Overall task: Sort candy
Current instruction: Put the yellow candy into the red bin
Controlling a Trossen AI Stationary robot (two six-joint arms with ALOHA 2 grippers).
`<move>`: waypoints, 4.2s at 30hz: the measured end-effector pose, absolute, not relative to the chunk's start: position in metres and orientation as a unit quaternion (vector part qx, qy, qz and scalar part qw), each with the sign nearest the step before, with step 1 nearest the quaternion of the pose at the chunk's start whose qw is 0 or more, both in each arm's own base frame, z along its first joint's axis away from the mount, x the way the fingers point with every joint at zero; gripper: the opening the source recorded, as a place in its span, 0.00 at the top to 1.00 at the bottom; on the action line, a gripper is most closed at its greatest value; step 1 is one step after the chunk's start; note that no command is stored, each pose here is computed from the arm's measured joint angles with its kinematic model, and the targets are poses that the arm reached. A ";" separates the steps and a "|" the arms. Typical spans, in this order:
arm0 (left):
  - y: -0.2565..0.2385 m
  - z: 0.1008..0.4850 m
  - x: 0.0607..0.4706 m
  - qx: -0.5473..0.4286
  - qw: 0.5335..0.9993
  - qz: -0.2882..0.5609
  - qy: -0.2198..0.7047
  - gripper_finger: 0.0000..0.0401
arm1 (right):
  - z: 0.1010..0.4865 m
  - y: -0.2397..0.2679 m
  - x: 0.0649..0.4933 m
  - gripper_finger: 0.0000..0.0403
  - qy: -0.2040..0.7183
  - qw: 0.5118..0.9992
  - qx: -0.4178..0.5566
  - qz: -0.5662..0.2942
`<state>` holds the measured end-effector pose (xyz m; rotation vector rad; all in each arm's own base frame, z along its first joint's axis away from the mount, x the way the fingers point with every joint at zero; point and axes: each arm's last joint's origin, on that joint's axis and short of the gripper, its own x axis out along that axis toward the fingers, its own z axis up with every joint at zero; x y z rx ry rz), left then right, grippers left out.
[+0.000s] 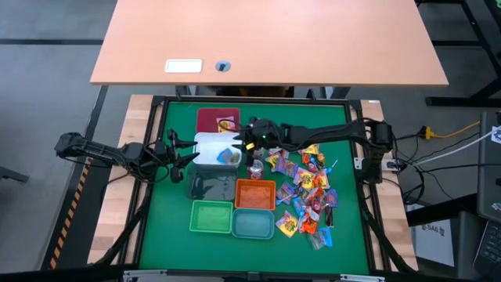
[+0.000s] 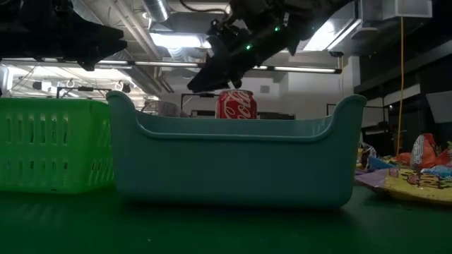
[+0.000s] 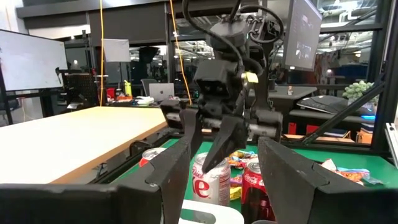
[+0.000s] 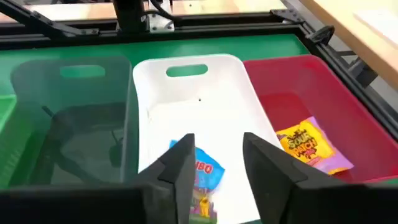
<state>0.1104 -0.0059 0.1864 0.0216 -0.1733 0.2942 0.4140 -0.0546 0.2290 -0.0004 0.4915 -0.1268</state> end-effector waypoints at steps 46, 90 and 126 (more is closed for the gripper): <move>0.010 0.235 0.195 0.000 0.981 0.194 -0.002 0.56 | 0.193 -0.011 0.221 0.65 0.662 0.731 -0.038 -0.162; 0.009 0.237 0.239 0.008 0.986 0.158 0.042 0.56 | 0.150 -0.044 0.200 0.95 0.649 0.713 -0.050 -0.260; 0.022 0.242 0.310 0.181 0.972 0.142 -0.041 0.56 | 0.320 -0.045 0.289 0.99 0.387 0.921 0.007 -0.049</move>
